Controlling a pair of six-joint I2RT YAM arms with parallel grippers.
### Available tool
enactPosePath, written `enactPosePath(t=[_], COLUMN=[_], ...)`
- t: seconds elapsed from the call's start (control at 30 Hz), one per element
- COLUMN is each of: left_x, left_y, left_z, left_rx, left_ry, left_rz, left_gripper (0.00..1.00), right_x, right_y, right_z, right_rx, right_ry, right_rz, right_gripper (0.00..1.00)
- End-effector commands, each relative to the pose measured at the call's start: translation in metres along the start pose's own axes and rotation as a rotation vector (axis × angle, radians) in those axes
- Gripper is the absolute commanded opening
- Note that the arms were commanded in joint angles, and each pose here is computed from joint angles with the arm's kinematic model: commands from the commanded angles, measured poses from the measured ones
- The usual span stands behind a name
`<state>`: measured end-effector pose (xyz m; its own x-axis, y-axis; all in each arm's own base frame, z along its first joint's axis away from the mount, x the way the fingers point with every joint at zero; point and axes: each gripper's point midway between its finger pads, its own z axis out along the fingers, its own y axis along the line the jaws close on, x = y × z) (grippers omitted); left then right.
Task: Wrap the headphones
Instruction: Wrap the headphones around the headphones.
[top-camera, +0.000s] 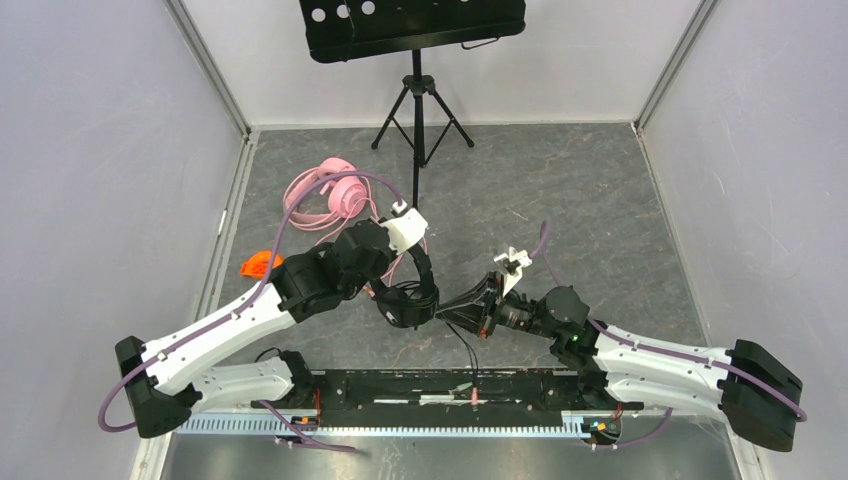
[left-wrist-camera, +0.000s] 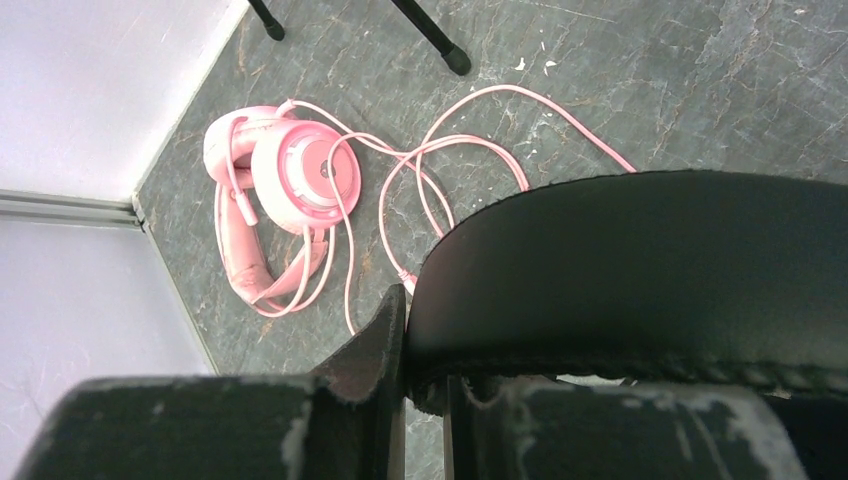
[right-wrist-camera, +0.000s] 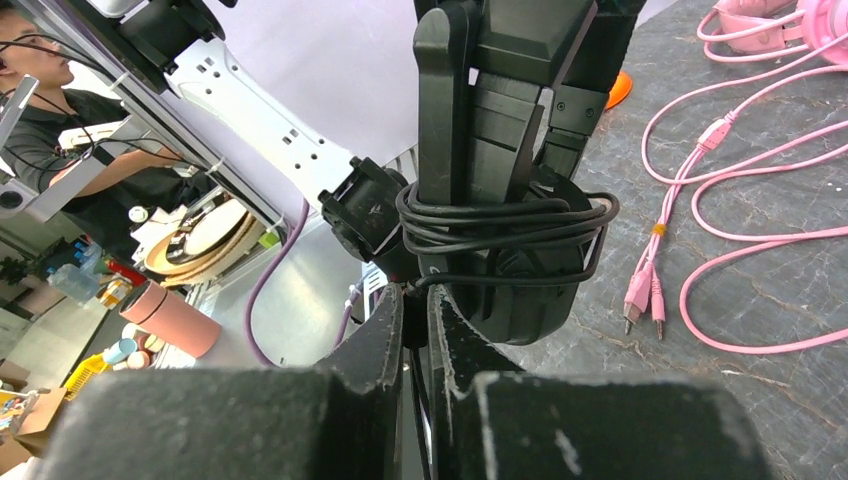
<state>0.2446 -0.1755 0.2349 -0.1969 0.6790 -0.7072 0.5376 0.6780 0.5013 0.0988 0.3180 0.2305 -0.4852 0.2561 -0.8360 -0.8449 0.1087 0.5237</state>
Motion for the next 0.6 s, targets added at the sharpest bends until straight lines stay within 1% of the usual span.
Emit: enactPosePath(t=[0.0, 0.07, 0.1, 0.2, 0.23, 0.27, 0.37, 0.43, 0.47, 0.53, 0.57], left_x=[-0.0027, -0.0019, -0.0014, -0.0005, -0.0003, -0.0006, -0.0011, -0.0006, -0.0010, -0.0004, -0.0003], left_y=[0.0275, 0.0274, 0.0275, 0.0274, 0.0278, 0.0276, 0.0285, 0.0297, 0.0304, 0.0312, 0.0317], left_z=[-0.0023, -0.0016, -0.0015, -0.0007, -0.0008, -0.0007, -0.0006, -0.0010, -0.0015, -0.0014, -0.0016], left_rx=[-0.143, -0.145, -0.147, -0.151, -0.154, -0.155, -0.163, -0.174, -0.180, -0.191, -0.197], left_ry=[0.021, 0.027, 0.031, 0.035, 0.037, 0.037, 0.047, 0.060, 0.064, 0.074, 0.078], left_rz=[-0.052, -0.052, -0.050, -0.051, -0.054, -0.060, -0.081, -0.098, -0.109, -0.128, -0.139], left_gripper=[0.02, 0.02, 0.02, 0.02, 0.02, 0.02, 0.02, 0.02, 0.02, 0.02, 0.02], right_x=[-0.0500, -0.0501, -0.0501, -0.0525, -0.0538, -0.0532, -0.0534, -0.0537, -0.0535, -0.0534, -0.0542], right_y=[0.0608, 0.0593, 0.0589, 0.0595, 0.0605, 0.0604, 0.0597, 0.0597, 0.0589, 0.0596, 0.0602], right_z=[0.0063, 0.0071, 0.0074, 0.0077, 0.0076, 0.0078, 0.0085, 0.0086, 0.0088, 0.0085, 0.0082], right_rx=[-0.229, -0.221, -0.217, -0.215, -0.216, -0.215, -0.211, -0.208, -0.205, -0.207, -0.208], right_ry=[-0.116, -0.114, -0.114, -0.118, -0.121, -0.119, -0.117, -0.118, -0.117, -0.117, -0.120], right_rz=[-0.049, -0.045, -0.039, -0.024, -0.019, -0.015, -0.013, -0.006, -0.001, 0.006, 0.009], right_gripper=[0.06, 0.03, 0.04, 0.17, 0.19, 0.19, 0.06, 0.04, 0.08, 0.21, 0.23])
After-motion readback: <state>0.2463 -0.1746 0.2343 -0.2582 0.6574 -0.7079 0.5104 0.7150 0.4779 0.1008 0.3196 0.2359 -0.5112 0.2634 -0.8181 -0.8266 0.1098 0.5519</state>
